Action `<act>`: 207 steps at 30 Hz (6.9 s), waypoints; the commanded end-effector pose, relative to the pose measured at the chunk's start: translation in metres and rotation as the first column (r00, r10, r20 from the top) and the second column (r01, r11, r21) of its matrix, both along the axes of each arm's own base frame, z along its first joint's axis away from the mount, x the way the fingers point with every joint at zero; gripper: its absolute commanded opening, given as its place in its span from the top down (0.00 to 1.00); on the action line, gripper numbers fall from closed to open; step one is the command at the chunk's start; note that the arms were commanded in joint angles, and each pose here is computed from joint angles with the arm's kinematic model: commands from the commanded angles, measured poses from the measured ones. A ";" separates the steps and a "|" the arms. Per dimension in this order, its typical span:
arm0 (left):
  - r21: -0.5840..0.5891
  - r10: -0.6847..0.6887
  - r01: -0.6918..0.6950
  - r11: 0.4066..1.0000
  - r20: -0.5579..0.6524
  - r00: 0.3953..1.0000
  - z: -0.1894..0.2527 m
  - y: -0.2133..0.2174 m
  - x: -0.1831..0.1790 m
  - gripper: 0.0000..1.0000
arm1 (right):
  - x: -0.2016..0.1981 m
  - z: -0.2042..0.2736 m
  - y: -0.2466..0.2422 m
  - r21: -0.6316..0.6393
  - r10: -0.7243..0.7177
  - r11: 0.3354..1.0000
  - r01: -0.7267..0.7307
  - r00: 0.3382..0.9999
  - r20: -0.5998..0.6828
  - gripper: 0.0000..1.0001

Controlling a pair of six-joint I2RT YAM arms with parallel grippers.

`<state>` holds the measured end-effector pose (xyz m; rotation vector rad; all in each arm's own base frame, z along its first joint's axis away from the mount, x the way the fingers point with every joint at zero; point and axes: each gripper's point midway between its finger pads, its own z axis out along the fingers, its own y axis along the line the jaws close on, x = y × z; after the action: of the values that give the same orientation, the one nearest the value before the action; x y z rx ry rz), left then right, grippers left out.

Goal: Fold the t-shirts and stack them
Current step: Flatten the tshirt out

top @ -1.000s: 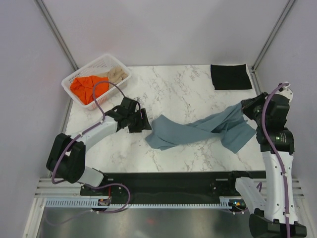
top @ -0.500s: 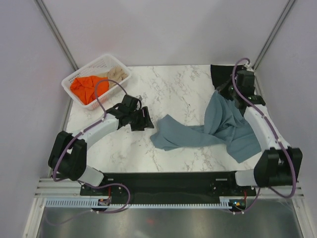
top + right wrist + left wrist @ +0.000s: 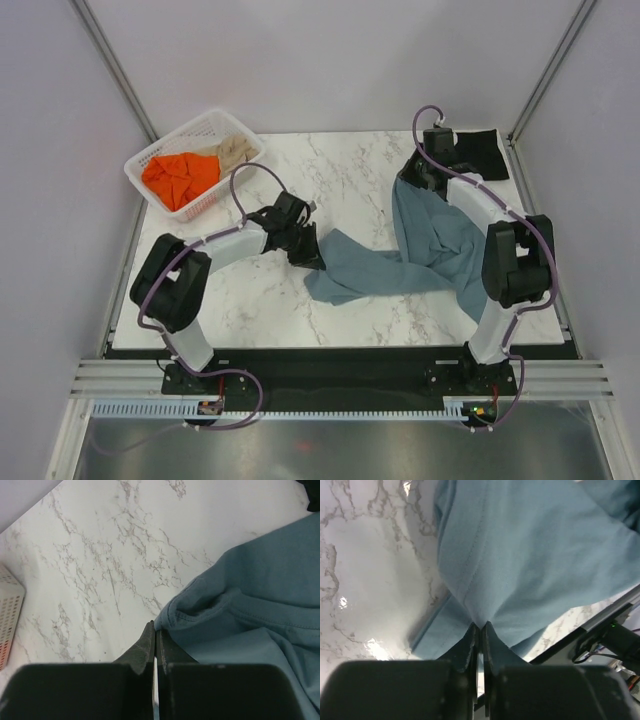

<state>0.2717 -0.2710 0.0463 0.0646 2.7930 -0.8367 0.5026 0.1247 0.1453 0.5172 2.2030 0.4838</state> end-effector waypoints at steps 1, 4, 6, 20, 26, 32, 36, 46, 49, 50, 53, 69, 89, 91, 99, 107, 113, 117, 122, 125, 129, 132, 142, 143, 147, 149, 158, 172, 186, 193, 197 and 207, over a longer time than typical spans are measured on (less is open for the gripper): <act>-0.127 -0.016 0.039 0.991 0.173 0.985 0.070 -0.019 0.021 0.98 | 0.028 0.033 -0.008 -0.017 -0.054 0.998 0.057 0.991 0.122 1.00; -0.102 0.036 -0.009 0.995 0.269 0.962 0.110 0.000 0.018 0.98 | 0.039 0.025 -0.014 -0.046 -0.089 0.994 0.095 0.988 0.122 1.00; -0.073 0.061 -0.040 0.997 0.307 0.950 0.118 0.015 0.013 0.98 | 0.053 0.023 -0.015 -0.051 -0.103 0.993 0.111 0.986 0.130 1.00; 0.092 0.260 -0.280 0.956 0.188 0.947 0.038 0.080 -0.039 0.89 | 0.124 -0.043 0.029 0.082 -0.033 0.996 0.027 0.996 0.077 1.00; 0.080 0.256 -0.278 0.957 0.210 0.944 0.050 0.073 -0.026 0.56 | 0.131 -0.007 0.053 0.074 0.073 0.994 -0.082 0.991 0.116 0.81; 0.021 0.176 -0.194 0.981 0.328 0.928 0.097 0.050 -0.004 0.46 | 0.075 0.034 0.027 0.005 0.010 1.000 -0.010 0.999 0.053 0.33; -0.014 0.104 -0.106 0.994 0.360 0.927 0.119 0.019 -0.003 0.46 | 0.026 0.055 -0.007 -0.051 -0.100 0.994 0.100 0.995 0.003 0.26; -0.089 -0.026 0.055 0.995 0.294 0.955 0.106 -0.049 0.000 0.47 | -0.145 0.047 -0.114 -0.044 -0.412 0.911 0.410 0.896 -0.168 0.24; -0.081 -0.074 0.095 0.992 0.241 0.968 0.080 -0.070 -0.011 0.48 | -0.193 0.030 -0.158 -0.129 -0.559 0.829 0.544 0.815 -0.151 0.23; -0.068 -0.087 0.106 0.992 0.234 0.968 0.073 -0.074 -0.014 0.48 | -0.209 0.016 -0.168 -0.171 -0.591 0.806 0.567 0.787 -0.175 0.23; -0.021 -0.090 0.095 0.995 0.183 0.979 0.043 -0.077 -0.016 0.47 | -0.236 -0.013 -0.177 -0.212 -0.622 0.783 0.585 0.743 -0.246 0.21; 0.048 0.115 -0.117 0.992 0.026 0.993 -0.022 -0.032 0.034 0.46 | -0.308 -0.071 -0.198 -0.220 -0.669 0.735 0.642 0.633 -0.389 0.29; 0.064 0.238 -0.238 0.969 0.015 0.971 -0.034 0.004 0.074 0.46 | -0.252 -0.114 -0.200 -0.026 -0.687 0.708 0.706 0.680 -0.258 0.40; 0.069 0.256 -0.255 0.965 -0.008 0.967 -0.041 0.009 0.077 0.46 | -0.242 -0.117 -0.200 -0.015 -0.673 0.721 0.693 0.696 -0.250 0.40; 0.097 0.317 -0.316 0.944 0.004 0.948 -0.050 0.026 0.096 0.46 | -0.209 -0.128 -0.215 -0.072 -0.649 0.749 0.658 0.709 -0.276 0.41; 0.029 0.320 -0.320 0.947 0.008 0.948 -0.033 0.021 0.116 0.44 | -0.163 -0.130 -0.208 -0.024 -0.536 0.830 0.557 0.786 -0.307 0.41; -0.082 0.292 -0.284 0.955 0.116 0.949 0.036 0.015 0.118 0.42 | -0.194 -0.093 -0.221 -0.151 -0.605 0.787 0.598 0.701 -0.376 0.39; -0.139 0.268 -0.246 0.959 0.172 0.948 0.072 0.012 0.108 0.40 | -0.215 -0.081 -0.201 -0.092 -0.559 0.810 0.579 0.717 -0.417 0.38; -0.195 0.209 -0.176 0.965 0.162 0.964 0.089 0.007 0.083 0.40 | -0.243 -0.075 -0.210 -0.160 -0.591 0.794 0.586 0.683 -0.429 0.38; -0.203 0.196 -0.161 0.966 0.165 0.967 0.093 0.010 0.072 0.40 | -0.258 -0.078 -0.217 -0.179 -0.633 0.761 0.624 0.655 -0.413 0.39; -0.216 0.163 -0.124 0.969 0.175 0.971 0.097 0.009 0.064 0.40 | -0.256 -0.090 -0.220 -0.136 -0.668 0.727 0.673 0.647 -0.369 0.41; -0.243 0.150 -0.103 0.965 0.183 0.972 0.108 0.006 0.062 0.40 | -0.241 -0.097 -0.209 -0.016 -0.651 0.725 0.688 0.678 -0.342 0.44; -0.247 0.177 -0.119 0.962 0.229 0.957 0.124 0.010 0.065 0.40 | -0.227 -0.132 -0.209 -0.003 -0.637 0.724 0.690 0.667 -0.387 0.48; -0.236 0.187 -0.131 0.963 0.235 0.954 0.123 0.012 0.068 0.40 | -0.223 -0.131 -0.211 0.001 -0.637 0.724 0.690 0.669 -0.382 0.48; -0.212 0.209 -0.155 0.965 0.265 0.941 0.127 0.017 0.076 0.40 | -0.221 -0.140 -0.213 -0.047 -0.617 0.746 0.664 0.664 -0.423 0.48; -0.211 0.215 -0.160 0.964 0.272 0.938 0.130 0.018 0.075 0.40 | -0.229 -0.147 -0.214 -0.088 -0.617 0.749 0.657 0.642 -0.456 0.51; -0.182 0.188 -0.139 0.973 0.289 0.939 0.121 0.026 0.058 0.40 | -0.237 -0.118 -0.225 -0.162 -0.649 0.738 0.655 0.624 -0.436 1.00; -0.188 0.143 -0.086 0.978 0.311 0.940 0.128 0.012 0.042 0.37 | -0.253 -0.065 -0.212 -0.123 -0.634 0.761 0.637 0.692 -0.346 1.00; 0.023 0.081 -0.097 0.995 0.384 0.920 0.104 0.019 0.073 0.37 | -0.272 -0.040 -0.208 -0.153 -0.678 0.733 0.663 0.692 -0.249 1.00; 0.123 0.048 -0.100 0.987 0.372 0.927 0.081 0.004 0.111 0.34 | -0.274 -0.073 -0.199 -0.150 -0.633 0.770 0.620 0.712 -0.304 1.00; 0.137 0.054 -0.105 0.985 0.331 0.942 0.077 -0.014 0.134 0.32 | -0.267 -0.065 -0.195 -0.121 -0.613 0.786 0.607 0.736 -0.287 1.00; 0.241 0.079 -0.137 0.961 0.235 0.969 0.009 -0.017 0.154 0.34 | -0.271 -0.082 -0.187 -0.105 -0.580 0.808 0.580 0.750 -0.317 1.00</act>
<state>0.4182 -0.2892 0.0606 0.0506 2.6347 -0.4585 0.2264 -0.0633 0.0639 1.3484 2.1874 0.0348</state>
